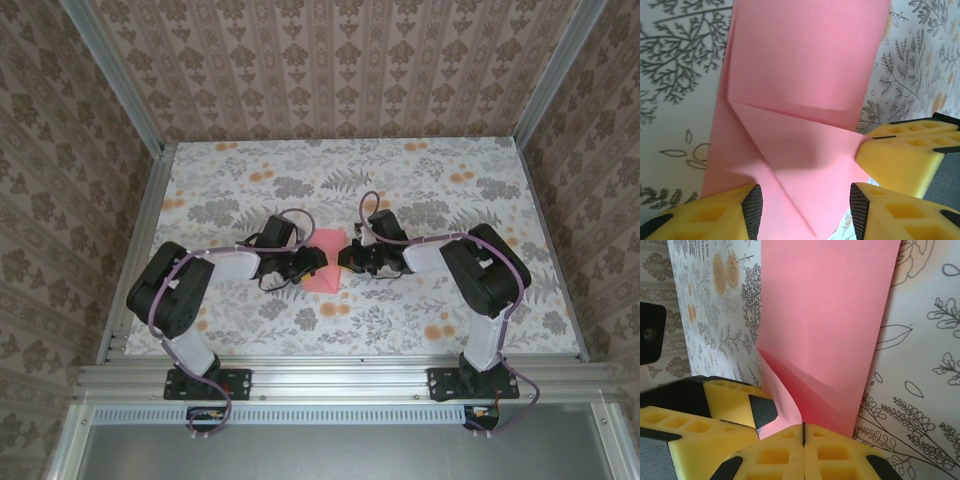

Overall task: Fold a paper plane with a square sheet of paper (pick it up from the middle)
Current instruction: Fold the triangle a second time at the center of the table, then turn over the paper at the center of the table.

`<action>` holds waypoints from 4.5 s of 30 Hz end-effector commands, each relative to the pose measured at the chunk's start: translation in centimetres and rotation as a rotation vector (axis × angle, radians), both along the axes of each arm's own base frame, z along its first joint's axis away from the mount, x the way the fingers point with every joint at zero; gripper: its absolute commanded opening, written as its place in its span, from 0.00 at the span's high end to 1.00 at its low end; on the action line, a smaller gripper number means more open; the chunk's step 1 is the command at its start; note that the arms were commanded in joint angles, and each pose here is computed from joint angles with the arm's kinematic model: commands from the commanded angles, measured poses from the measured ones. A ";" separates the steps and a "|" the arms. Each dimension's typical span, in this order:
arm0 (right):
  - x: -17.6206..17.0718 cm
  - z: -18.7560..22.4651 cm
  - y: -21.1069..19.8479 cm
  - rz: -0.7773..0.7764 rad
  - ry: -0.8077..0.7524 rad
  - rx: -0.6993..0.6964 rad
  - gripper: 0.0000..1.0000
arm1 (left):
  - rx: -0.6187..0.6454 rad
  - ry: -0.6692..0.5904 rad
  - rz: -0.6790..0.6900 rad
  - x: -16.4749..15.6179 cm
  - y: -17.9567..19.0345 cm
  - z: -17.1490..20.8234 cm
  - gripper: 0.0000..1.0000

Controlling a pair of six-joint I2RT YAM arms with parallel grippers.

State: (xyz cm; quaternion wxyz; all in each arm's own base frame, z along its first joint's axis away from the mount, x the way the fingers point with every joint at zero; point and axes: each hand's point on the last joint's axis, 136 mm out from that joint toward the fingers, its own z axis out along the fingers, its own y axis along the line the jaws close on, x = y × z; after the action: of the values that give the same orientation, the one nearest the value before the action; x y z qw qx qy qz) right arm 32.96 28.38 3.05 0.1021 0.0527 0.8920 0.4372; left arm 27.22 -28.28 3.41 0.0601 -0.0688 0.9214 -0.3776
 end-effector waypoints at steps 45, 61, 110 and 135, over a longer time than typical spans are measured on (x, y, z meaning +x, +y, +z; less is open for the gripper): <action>0.6 -0.2 -2.4 -0.141 0.046 0.174 0.93 | -0.139 -0.139 -0.044 3.1 -3.0 1.4 0.69; 1.1 3.1 -4.1 -0.172 -0.033 0.188 0.51 | -0.046 -0.248 -0.049 3.5 -1.2 1.7 1.00; -5.5 8.2 -20.4 -0.602 -0.125 -0.405 0.18 | 0.542 -0.424 -0.607 -3.8 -11.3 8.5 0.54; -7.1 2.2 0.2 -0.276 0.064 0.051 0.22 | 0.207 -0.165 0.000 0.4 6.5 7.4 0.34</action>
State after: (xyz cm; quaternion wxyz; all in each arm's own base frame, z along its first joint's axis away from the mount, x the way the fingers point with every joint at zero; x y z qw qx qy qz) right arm 24.49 25.82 4.00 0.1255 0.1639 0.9010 0.3815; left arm 27.09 -21.53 9.39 0.1250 -0.0179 0.9594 -0.2521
